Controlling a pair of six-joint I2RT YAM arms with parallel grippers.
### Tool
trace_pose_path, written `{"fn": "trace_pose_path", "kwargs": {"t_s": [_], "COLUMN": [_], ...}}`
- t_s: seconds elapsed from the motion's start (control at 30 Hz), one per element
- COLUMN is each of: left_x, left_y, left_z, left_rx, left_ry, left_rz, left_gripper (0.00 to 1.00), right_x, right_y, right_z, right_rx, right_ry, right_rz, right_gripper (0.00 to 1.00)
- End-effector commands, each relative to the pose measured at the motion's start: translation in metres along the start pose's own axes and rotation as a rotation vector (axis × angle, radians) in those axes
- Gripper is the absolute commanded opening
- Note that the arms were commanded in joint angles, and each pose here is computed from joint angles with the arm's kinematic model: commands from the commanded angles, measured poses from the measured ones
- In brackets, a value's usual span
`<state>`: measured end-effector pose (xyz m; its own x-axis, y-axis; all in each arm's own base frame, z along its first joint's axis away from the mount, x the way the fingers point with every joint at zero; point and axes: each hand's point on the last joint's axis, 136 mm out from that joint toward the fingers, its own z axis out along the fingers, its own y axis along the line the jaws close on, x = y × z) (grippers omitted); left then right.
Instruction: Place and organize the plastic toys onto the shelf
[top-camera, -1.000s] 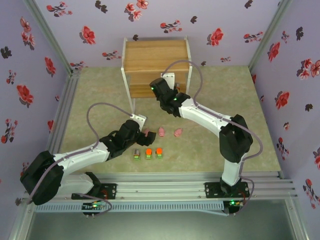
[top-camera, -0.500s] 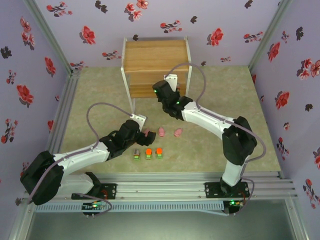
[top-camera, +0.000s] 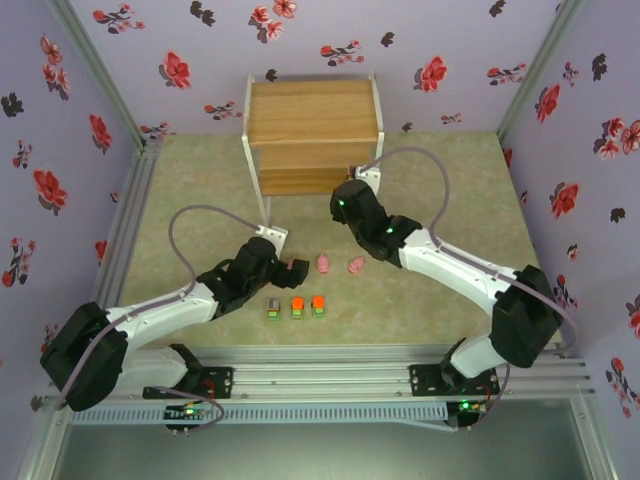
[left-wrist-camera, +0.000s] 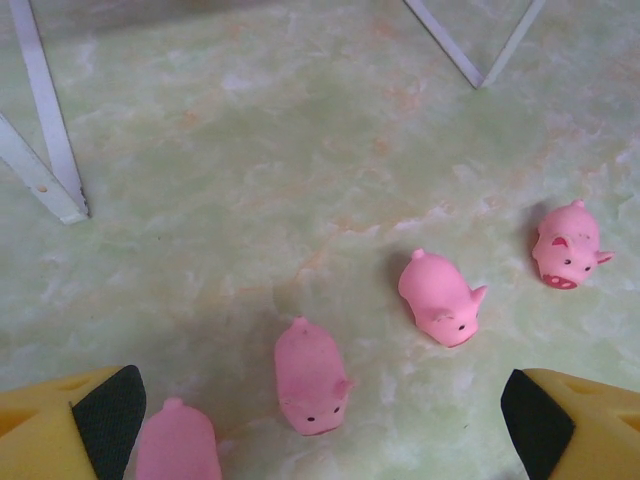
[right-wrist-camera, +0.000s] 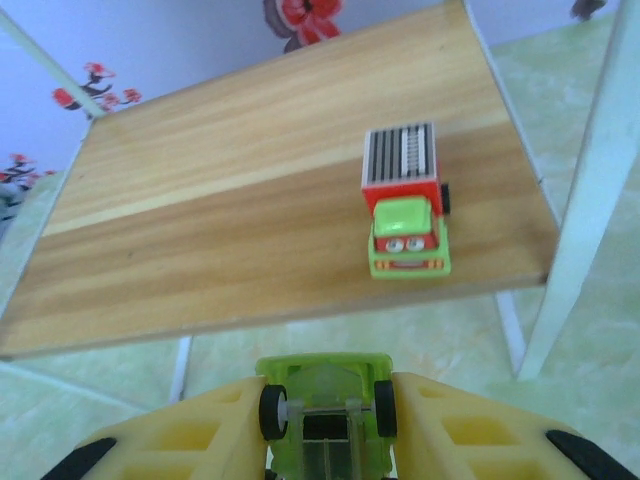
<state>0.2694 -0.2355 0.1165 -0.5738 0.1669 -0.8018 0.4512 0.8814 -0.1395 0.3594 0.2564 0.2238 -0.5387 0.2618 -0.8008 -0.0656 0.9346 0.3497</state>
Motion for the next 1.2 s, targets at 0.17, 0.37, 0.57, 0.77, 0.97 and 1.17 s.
{"fn": "trace_pose_path", "kwargs": {"t_s": [0.17,0.37,0.57,0.77,0.97,1.17], "left_x": [-0.016,-0.02,-0.019,-0.02,-0.019,-0.018], "left_y": [-0.001,-0.003,-0.003,-0.007,-0.016,-0.02], "left_z": [-0.006,-0.008,-0.006,-0.005,-0.002,-0.001], "left_rx": [0.109,0.175,0.191,0.222,0.272,0.289], "left_ry": [-0.052,-0.066,-0.06,-0.056,-0.041,-0.035], "left_rz": [-0.135,-0.182,-0.198,-0.208,-0.206,-0.2], "left_gripper": [0.96,0.96,0.96,0.96,0.96,0.96], "right_x": [0.032,0.046,0.056,0.059,0.061,0.064], "right_y": [0.017,0.024,0.024,0.026,0.033,0.041], "right_z": [-0.027,-0.038,-0.041,-0.045,-0.045,-0.045], "right_rx": [-0.244,-0.336,-0.37,-0.412,-0.449,-0.486], "right_ry": [0.119,0.175,0.198,0.199,0.197,0.209], "right_rz": [0.153,0.223,0.262,0.318,0.353,0.384], "right_gripper": [0.13,0.13,0.13,0.13,0.13,0.13]}}
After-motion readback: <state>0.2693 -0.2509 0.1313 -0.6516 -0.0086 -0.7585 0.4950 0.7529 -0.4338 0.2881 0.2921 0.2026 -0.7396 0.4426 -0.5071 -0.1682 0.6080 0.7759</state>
